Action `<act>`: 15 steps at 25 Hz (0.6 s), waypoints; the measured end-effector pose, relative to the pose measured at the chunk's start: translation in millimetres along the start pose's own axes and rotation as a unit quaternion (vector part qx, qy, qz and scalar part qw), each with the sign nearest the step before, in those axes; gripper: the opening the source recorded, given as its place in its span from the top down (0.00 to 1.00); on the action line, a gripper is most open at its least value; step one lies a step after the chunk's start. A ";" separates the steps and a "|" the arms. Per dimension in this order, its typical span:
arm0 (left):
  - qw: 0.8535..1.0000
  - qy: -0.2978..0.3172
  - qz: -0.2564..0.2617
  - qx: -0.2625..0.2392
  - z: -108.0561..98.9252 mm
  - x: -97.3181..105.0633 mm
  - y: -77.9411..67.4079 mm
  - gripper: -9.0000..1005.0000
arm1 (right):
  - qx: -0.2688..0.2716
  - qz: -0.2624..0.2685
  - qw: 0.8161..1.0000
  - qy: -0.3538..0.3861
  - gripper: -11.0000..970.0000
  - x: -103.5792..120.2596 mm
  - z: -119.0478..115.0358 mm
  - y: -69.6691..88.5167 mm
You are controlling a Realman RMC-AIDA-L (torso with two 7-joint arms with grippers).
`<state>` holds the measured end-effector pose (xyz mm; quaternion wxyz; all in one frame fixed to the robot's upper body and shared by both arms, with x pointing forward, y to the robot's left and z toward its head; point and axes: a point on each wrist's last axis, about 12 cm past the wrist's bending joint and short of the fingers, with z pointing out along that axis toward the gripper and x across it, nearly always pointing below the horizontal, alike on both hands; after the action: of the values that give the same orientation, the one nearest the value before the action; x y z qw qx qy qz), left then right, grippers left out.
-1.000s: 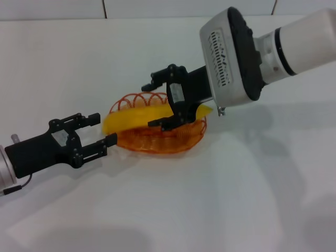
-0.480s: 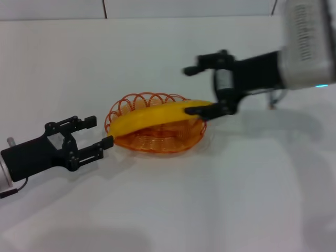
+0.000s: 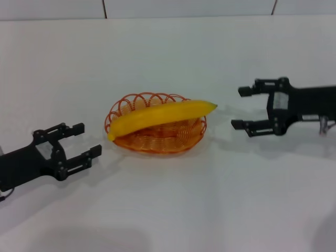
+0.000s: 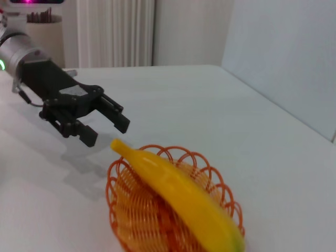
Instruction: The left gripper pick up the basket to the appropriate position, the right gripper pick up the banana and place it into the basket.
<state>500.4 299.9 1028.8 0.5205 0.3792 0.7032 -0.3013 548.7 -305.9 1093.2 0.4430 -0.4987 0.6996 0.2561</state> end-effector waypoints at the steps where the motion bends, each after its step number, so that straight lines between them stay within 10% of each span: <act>1: 1.000 0.000 0.009 -0.005 -1.8 0.8 0.4 0.30 | 0.002 0.005 1.000 -0.004 0.17 5.8 0.0 2.3; 15: 0.998 0.001 0.050 -0.025 -1.8 1.5 4.1 0.30 | -0.022 0.001 1.000 0.003 0.17 18.9 14.2 15.7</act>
<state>502.7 303.9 1027.7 0.5438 0.4006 0.6912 -0.2571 537.3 -297.6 1068.5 0.4294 -0.5089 0.6956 0.2700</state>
